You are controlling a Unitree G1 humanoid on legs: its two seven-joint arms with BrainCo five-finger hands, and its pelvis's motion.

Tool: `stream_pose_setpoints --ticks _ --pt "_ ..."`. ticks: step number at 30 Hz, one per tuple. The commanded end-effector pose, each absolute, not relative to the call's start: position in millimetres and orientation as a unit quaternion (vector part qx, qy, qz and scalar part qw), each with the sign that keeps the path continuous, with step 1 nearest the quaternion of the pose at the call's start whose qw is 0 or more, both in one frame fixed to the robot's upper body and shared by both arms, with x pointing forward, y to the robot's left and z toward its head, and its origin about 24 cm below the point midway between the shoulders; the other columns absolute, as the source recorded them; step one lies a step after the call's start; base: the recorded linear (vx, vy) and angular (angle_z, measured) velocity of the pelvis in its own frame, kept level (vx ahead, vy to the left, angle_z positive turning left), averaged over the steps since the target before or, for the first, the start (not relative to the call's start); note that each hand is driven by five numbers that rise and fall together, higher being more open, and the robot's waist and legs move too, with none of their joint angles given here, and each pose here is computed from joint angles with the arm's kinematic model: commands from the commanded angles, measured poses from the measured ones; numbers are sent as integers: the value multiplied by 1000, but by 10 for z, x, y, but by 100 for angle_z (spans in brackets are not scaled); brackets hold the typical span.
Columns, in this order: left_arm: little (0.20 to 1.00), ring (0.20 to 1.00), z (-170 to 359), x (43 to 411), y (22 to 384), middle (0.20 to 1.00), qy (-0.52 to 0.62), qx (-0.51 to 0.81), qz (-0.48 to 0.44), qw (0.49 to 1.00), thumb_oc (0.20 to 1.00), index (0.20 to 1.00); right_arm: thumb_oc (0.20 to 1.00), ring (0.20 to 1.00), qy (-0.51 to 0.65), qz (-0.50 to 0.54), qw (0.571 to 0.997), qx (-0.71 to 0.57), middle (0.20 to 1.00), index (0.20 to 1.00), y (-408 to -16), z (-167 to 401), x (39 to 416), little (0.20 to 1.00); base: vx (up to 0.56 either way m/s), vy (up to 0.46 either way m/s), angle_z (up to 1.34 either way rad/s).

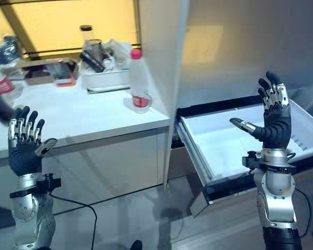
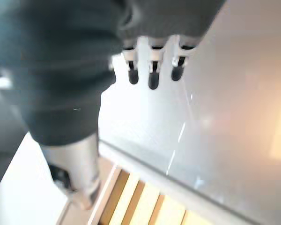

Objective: Take the drinks into the refrigerator

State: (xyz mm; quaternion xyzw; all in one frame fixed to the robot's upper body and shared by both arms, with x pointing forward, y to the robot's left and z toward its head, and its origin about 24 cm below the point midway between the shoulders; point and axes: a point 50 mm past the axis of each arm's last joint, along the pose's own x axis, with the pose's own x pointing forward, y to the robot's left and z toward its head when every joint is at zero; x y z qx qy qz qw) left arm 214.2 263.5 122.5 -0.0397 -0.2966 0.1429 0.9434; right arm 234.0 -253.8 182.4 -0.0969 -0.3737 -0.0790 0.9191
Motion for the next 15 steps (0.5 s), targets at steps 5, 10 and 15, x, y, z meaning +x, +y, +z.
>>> stream_pose_setpoints --ticks 5,10,15 --pt "1000 1000 1519 2144 2708 1000 -354 27 148 923 1000 1000 1000 1000 -421 -91 899 -78 1000 1000 -2560 1971 2303 1000 34 -36 31" --pt "1000 1000 1504 2123 2707 1000 -348 28 148 926 1000 1000 1000 1000 -410 -88 904 -77 1000 1000 -2552 1932 2322 1000 4 6 0" --pt "1000 1000 1540 2185 2684 1000 -340 57 127 930 1000 1000 1000 1000 -405 -73 908 -76 1000 1000 -2500 1925 2359 1000 12 22 -3"
